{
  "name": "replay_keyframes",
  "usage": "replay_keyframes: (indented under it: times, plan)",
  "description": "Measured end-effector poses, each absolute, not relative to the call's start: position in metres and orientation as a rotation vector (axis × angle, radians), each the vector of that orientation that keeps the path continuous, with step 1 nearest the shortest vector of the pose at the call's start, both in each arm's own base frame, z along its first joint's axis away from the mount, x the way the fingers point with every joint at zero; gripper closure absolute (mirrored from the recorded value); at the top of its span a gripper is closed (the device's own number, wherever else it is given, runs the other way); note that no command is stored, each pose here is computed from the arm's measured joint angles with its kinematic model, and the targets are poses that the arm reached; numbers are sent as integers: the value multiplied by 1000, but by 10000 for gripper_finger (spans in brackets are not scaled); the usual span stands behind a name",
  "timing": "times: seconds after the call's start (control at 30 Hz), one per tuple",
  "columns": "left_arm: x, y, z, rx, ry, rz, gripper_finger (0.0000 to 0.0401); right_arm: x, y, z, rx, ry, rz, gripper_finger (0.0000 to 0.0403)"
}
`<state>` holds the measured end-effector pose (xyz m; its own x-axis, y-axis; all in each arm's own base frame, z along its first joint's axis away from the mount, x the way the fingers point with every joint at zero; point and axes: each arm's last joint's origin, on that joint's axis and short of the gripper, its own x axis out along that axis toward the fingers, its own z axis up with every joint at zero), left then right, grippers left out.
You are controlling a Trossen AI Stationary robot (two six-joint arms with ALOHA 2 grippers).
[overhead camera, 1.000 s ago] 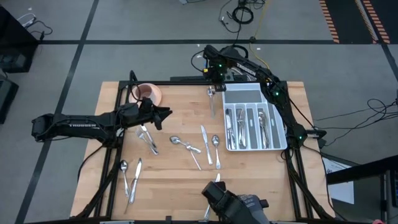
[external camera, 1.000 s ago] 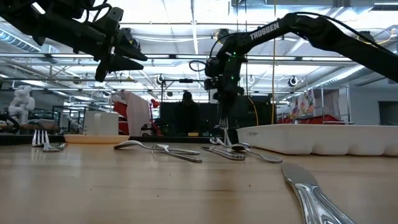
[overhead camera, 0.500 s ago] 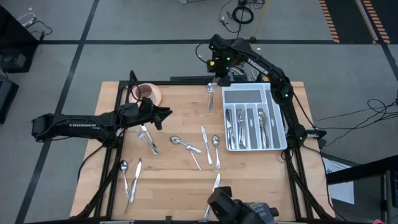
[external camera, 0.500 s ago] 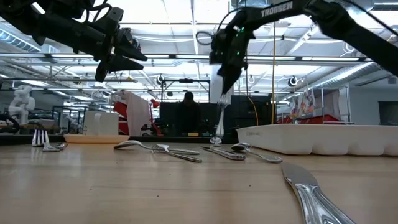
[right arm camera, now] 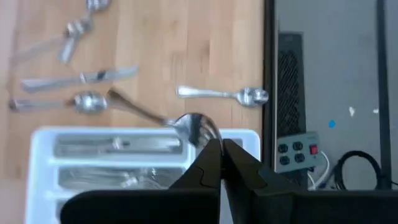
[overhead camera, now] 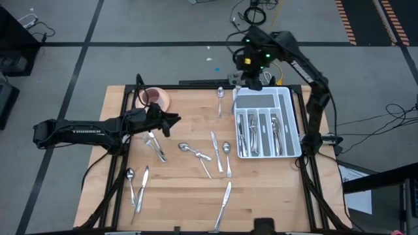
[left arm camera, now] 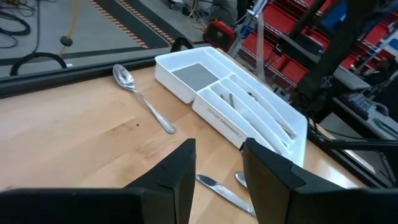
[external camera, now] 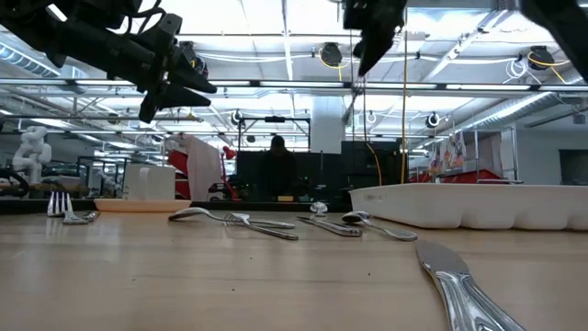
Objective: Sort silverware
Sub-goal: Put the silver fork into the silverware rack
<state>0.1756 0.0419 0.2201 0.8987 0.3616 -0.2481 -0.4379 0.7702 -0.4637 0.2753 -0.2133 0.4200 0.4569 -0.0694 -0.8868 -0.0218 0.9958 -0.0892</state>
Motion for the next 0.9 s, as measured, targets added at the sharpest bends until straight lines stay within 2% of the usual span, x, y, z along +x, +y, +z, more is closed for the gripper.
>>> replay_keyframes:
  times: [0.13,0.27,0.57,0.9]
  plan:
    - [176,41,220,-543,154,411,267,260,-200,435,-38,1040,-48,402]
    - [176,41,220,-546,156,396,267,252,-192,433,51,1044,-67,402]
    - [176,40,220,-551,164,367,267,228,-175,377,152,1275,-13,403]
    - [176,40,220,-550,163,371,267,199,-150,321,199,1431,166,403]
